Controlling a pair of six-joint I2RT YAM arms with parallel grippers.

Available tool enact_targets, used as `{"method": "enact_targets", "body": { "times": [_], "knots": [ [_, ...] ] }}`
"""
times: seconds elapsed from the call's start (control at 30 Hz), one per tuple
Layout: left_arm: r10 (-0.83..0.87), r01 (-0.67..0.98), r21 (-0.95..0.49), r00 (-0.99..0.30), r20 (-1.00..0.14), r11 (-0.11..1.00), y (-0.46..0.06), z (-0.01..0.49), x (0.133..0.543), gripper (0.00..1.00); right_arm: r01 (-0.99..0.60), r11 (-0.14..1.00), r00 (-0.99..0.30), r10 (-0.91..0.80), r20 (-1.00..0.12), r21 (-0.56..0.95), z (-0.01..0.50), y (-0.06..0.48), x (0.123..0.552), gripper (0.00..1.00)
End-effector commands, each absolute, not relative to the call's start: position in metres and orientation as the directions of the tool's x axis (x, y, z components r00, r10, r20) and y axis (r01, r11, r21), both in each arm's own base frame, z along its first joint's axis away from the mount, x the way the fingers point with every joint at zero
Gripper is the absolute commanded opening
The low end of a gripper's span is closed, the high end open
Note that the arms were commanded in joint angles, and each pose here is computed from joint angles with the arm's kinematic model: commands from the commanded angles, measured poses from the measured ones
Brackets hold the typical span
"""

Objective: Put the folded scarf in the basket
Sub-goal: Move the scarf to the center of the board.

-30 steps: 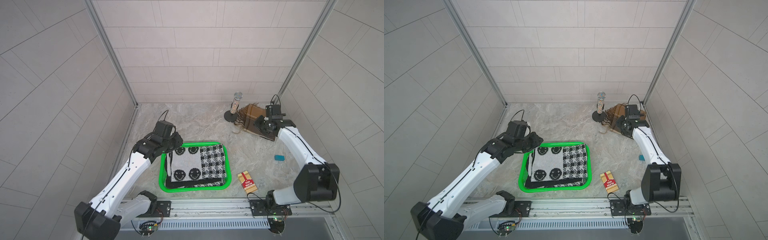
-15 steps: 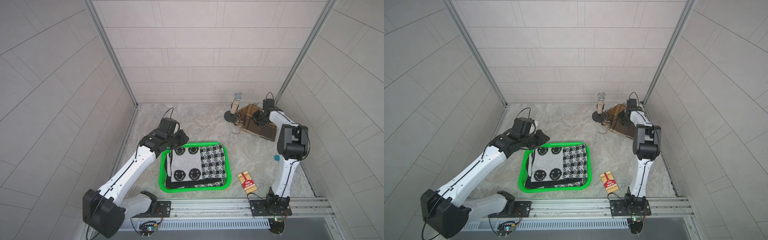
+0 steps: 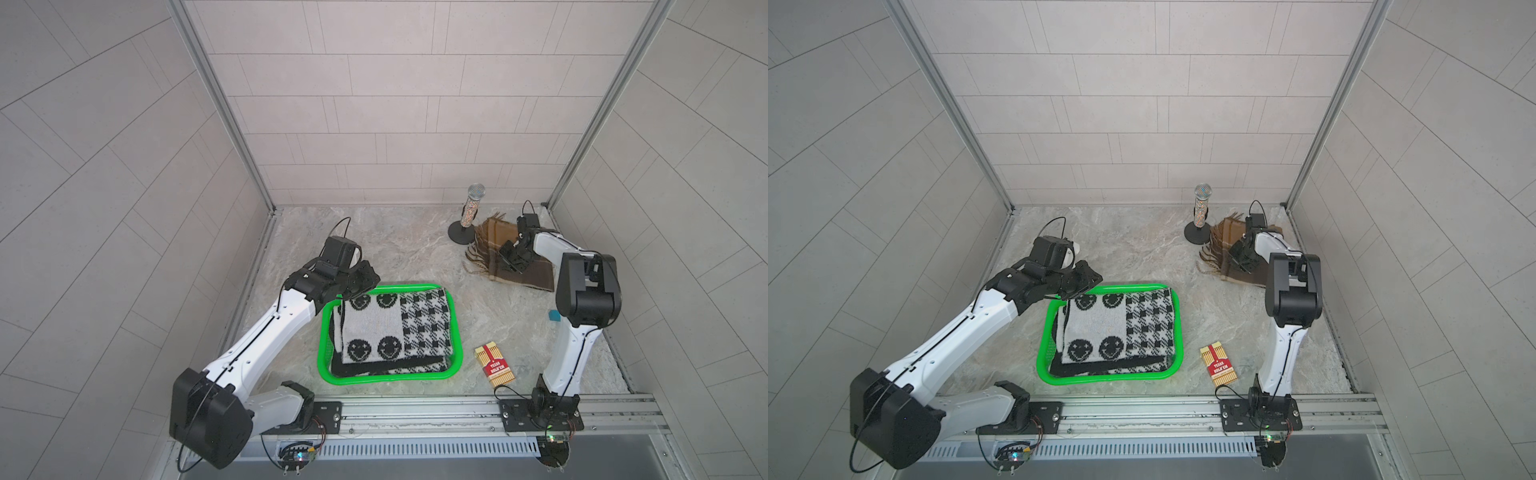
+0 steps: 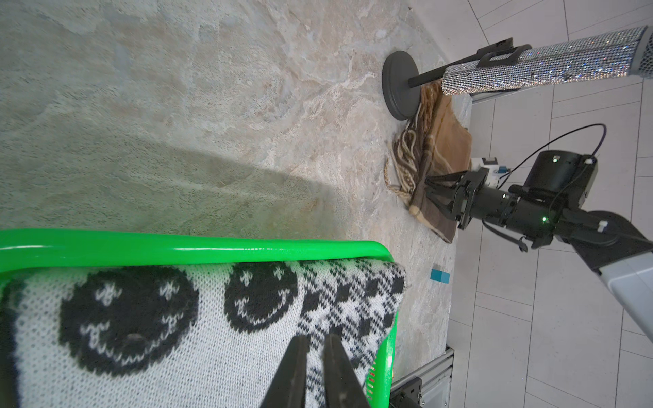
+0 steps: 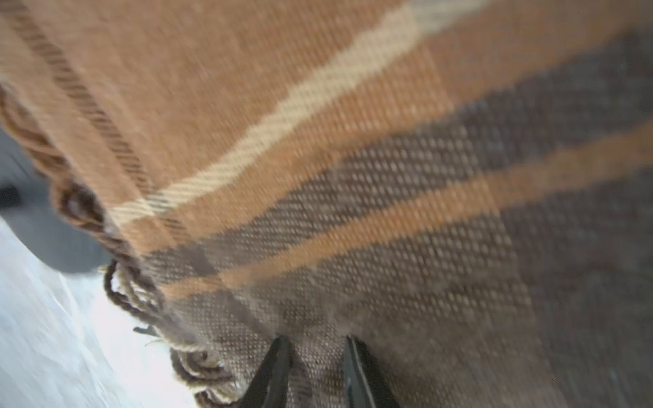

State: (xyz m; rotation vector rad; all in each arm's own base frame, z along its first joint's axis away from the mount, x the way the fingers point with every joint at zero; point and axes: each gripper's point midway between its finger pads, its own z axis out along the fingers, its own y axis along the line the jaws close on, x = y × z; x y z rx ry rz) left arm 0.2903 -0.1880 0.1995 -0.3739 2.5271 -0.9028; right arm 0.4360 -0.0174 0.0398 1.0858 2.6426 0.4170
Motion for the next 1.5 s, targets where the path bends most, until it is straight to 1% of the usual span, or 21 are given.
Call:
{"method": "enact_targets", "body": {
  "times": [0.0,0.1,0.17,0.27,0.33,0.5,0.57,0.63,0.73,0.87,0.93,1.0,1.1,1.23,1.47],
  "knots": [
    [-0.401,-0.104,-0.658,-0.858,-0.319,0.746,-0.185,0.201,0.288,0.15,0.610,0.729,-0.726,0.671,-0.148,0.311,0.047,-0.006,0.403,0.32],
    [-0.408,-0.111,-0.661,-0.857,-0.315,0.742,-0.183,0.200,0.285,0.15,0.585,0.753,-0.738,0.649,-0.187,0.302,0.063,0.002,0.389,0.32],
    [-0.412,-0.112,-0.662,-0.855,-0.316,0.741,-0.182,0.201,0.283,0.15,0.585,0.751,-0.718,0.655,-0.234,0.308,0.079,-0.001,0.385,0.32],
    [-0.415,-0.115,-0.660,-0.853,-0.317,0.742,-0.180,0.200,0.281,0.15,0.594,0.735,-0.668,0.678,-0.308,0.328,0.096,-0.013,0.398,0.34],
    [-0.414,-0.115,-0.664,-0.855,-0.312,0.739,-0.181,0.199,0.280,0.15,0.603,0.709,-0.630,0.705,-0.326,0.366,0.098,-0.020,0.420,0.34],
    [-0.395,-0.093,-0.670,-0.863,-0.314,0.736,-0.186,0.204,0.282,0.15,0.600,0.668,-0.629,0.734,-0.256,0.439,0.089,-0.020,0.487,0.34],
    [-0.383,-0.079,-0.669,-0.867,-0.320,0.739,-0.187,0.206,0.282,0.15,0.599,0.659,-0.625,0.740,-0.248,0.456,0.088,-0.021,0.509,0.34],
    [-0.375,-0.074,-0.670,-0.870,-0.319,0.739,-0.188,0.205,0.282,0.15,0.601,0.654,-0.623,0.743,-0.244,0.459,0.085,-0.023,0.525,0.34],
    [-0.379,-0.083,-0.676,-0.874,-0.304,0.732,-0.190,0.199,0.283,0.15,0.616,0.662,-0.643,0.736,-0.212,0.427,0.067,-0.025,0.532,0.34],
    [-0.382,-0.081,-0.684,-0.874,-0.301,0.725,-0.193,0.199,0.285,0.15,0.603,0.699,-0.714,0.688,-0.131,0.385,0.043,-0.011,0.519,0.33],
    [-0.381,-0.075,-0.686,-0.873,-0.306,0.724,-0.194,0.200,0.287,0.15,0.587,0.722,-0.741,0.662,-0.116,0.368,0.034,-0.002,0.504,0.33],
    [-0.378,-0.072,-0.687,-0.873,-0.307,0.723,-0.195,0.202,0.290,0.15,0.575,0.727,-0.746,0.654,-0.124,0.377,0.032,0.005,0.492,0.33],
    [-0.376,-0.064,-0.689,-0.872,-0.313,0.722,-0.197,0.205,0.293,0.15,0.569,0.722,-0.752,0.651,-0.107,0.394,0.023,0.019,0.468,0.33],
    [-0.377,-0.063,-0.686,-0.870,-0.318,0.725,-0.197,0.203,0.295,0.15,0.524,0.759,-0.791,0.602,-0.109,0.387,0.020,0.046,0.444,0.33],
    [-0.379,-0.053,-0.703,-0.869,-0.317,0.710,-0.204,0.200,0.305,0.15,0.418,0.807,-0.856,0.503,-0.115,0.417,0.017,0.099,0.423,0.33]
  ]
}}
